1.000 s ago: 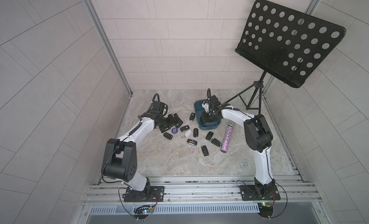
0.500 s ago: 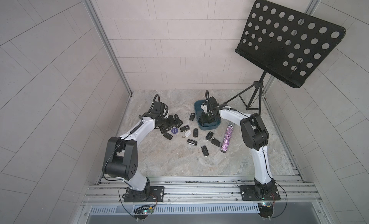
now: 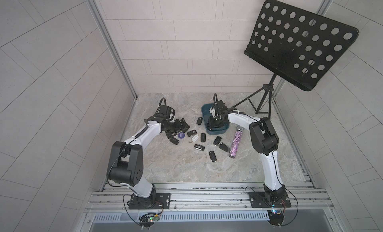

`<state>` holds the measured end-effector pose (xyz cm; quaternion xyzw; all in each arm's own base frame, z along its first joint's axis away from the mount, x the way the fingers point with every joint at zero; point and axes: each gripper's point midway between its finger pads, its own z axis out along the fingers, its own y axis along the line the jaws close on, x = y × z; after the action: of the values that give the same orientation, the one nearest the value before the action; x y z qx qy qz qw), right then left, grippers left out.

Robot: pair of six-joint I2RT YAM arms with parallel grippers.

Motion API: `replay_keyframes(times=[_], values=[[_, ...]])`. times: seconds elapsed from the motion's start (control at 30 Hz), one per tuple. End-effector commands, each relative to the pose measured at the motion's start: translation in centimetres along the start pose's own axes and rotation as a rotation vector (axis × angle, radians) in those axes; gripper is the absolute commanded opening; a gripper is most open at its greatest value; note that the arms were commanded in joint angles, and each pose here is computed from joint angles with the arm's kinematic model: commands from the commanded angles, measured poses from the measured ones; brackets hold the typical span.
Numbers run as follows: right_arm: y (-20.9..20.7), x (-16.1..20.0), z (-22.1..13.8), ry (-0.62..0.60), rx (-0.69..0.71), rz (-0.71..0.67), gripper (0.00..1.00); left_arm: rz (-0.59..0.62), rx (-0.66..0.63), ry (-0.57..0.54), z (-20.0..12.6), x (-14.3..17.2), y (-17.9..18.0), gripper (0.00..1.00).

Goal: Place the car key into the storage box
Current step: Place the car key in the storage box.

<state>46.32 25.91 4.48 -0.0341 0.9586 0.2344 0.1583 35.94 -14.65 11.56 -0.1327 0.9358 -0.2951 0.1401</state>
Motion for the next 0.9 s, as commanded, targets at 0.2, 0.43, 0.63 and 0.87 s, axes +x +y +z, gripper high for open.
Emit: replay_keyframes(times=[0.2, 0.43, 0.63, 0.87], values=[[-1.4, -1.3, -0.5, -0.030, -0.035, 0.124, 0.39, 0.004, 0.005, 0.007, -0.3, -0.3, -0.5, 1.00], [-1.7, -1.4, -0.5, -0.033, -0.079, 0.166, 0.36, 0.003, 0.008, 0.003, -0.4, -0.6, -0.9, 1.00], [-1.0, -1.7, -1.0, -0.038, -0.104, 0.152, 0.35, 0.005, 0.010, -0.002, -0.5, -0.9, -1.3, 1.00], [0.9, -3.2, -4.5, -0.095, -0.139, 0.107, 0.36, 0.017, 0.005, -0.011, -0.7, -1.3, -1.7, 1.00]])
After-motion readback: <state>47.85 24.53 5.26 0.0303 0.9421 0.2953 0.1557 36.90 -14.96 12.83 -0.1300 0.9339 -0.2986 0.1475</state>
